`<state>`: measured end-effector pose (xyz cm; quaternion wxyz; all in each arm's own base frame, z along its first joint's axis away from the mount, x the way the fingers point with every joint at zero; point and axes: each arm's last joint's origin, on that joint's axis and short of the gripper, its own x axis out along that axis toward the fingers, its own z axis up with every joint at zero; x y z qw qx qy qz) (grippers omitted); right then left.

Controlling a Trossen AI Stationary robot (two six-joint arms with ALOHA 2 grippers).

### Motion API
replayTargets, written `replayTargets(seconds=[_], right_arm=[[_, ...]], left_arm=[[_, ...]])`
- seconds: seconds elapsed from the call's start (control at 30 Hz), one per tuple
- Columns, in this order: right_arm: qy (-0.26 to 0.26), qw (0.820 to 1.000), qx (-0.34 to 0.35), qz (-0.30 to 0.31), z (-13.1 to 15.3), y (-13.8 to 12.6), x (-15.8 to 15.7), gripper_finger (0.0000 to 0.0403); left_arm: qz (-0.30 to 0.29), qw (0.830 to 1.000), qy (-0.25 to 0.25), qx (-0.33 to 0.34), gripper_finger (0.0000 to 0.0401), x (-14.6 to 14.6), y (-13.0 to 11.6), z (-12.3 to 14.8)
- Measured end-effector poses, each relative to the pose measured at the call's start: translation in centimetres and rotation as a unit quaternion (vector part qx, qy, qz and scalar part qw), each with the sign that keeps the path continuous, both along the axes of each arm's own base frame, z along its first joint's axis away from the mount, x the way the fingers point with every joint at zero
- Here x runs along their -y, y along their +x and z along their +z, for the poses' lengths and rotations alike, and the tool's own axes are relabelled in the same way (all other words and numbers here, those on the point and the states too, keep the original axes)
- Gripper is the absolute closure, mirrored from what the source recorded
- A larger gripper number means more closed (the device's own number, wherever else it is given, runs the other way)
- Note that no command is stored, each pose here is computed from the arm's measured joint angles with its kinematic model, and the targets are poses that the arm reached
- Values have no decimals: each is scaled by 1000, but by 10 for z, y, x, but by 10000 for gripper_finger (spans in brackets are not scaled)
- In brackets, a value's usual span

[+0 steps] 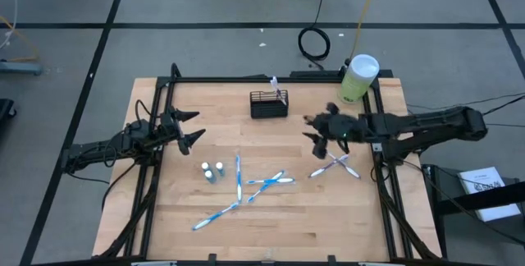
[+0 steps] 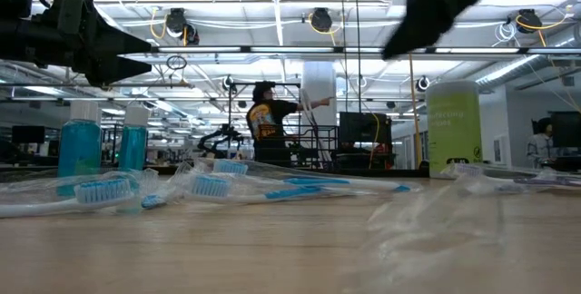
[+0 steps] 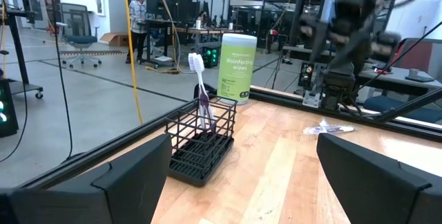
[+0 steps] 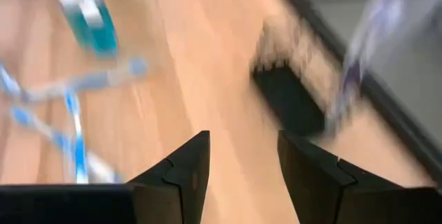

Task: Pick & Place toothbrushing station
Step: Put the violet toothbrush into the right compartment of the wire organizer

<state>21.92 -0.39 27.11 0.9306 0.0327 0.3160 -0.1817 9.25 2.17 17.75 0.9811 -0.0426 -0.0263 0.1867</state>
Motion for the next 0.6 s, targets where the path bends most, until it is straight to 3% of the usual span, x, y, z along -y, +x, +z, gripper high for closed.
replayTargets(seconds=[0.13,0.23,0.4,0.6], right_arm=[[49,992,-108,-53,-21,-15,-10,242],[50,983,-155,-80,-40,-20,-12,242],[53,977,-187,-84,-72,-25,-12,241],[106,973,-188,-76,-93,-28,-13,242]], left_arm=[[0,1000,0,1,34,0,0,0],[0,1000,0,0,34,0,0,0],[0,1000,0,0,34,0,0,0],[0,1000,0,0,34,0,0,0]])
